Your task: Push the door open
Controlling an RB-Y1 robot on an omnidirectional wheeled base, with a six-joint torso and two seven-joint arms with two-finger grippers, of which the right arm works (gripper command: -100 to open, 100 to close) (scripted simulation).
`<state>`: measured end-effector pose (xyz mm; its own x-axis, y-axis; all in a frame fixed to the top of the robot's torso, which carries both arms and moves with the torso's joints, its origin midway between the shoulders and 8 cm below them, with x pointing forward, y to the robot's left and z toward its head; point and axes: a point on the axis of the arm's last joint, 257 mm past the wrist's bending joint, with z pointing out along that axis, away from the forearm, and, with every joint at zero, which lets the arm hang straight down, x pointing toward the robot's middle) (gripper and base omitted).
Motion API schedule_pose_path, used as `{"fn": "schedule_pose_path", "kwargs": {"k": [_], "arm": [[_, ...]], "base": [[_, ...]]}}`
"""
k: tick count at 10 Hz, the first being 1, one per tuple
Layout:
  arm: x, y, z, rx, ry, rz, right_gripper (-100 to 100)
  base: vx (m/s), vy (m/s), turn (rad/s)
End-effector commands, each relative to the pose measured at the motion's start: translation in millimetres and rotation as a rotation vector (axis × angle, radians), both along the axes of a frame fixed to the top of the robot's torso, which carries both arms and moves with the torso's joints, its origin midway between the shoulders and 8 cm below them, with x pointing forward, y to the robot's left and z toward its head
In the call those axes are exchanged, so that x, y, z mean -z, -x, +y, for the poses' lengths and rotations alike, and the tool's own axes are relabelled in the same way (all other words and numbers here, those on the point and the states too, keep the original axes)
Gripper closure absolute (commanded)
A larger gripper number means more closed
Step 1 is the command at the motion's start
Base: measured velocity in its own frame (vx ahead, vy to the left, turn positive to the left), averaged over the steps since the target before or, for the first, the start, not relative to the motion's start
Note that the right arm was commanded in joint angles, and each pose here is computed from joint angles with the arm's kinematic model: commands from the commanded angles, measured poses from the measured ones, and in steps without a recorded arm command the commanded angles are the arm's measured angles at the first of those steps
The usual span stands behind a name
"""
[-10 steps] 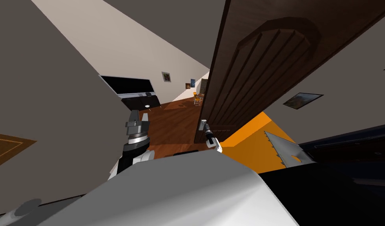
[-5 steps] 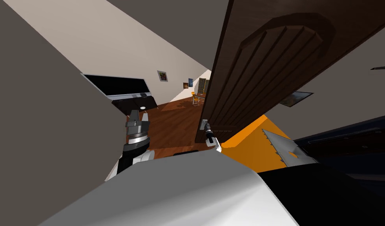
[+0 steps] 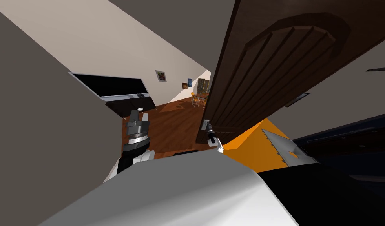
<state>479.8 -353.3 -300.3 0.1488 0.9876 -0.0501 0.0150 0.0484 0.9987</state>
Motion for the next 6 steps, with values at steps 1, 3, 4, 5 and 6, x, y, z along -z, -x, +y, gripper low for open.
{"fn": "schedule_pose_path", "kwargs": {"k": [1, 3, 4, 5, 6], "arm": [[-11.2, -3.3, -15.8, 0.022, 0.018, -0.012, 100], [-11.9, -2.3, -25.4, 0.044, 0.016, -0.014, 100], [-11.6, -1.8, -28.7, 0.055, 0.011, -0.015, 100], [-10.4, -0.9, -31.7, 0.071, -0.001, -0.016, 100], [-9.2, -0.3, -32.5, 0.081, -0.011, -0.017, 100]], "base": [[0.163, 0.07, -0.067], [0.201, 0.072, -0.075], [0.189, 0.077, -0.058], [0.242, 0.079, -0.118], [0.23, 0.082, -0.102]]}}
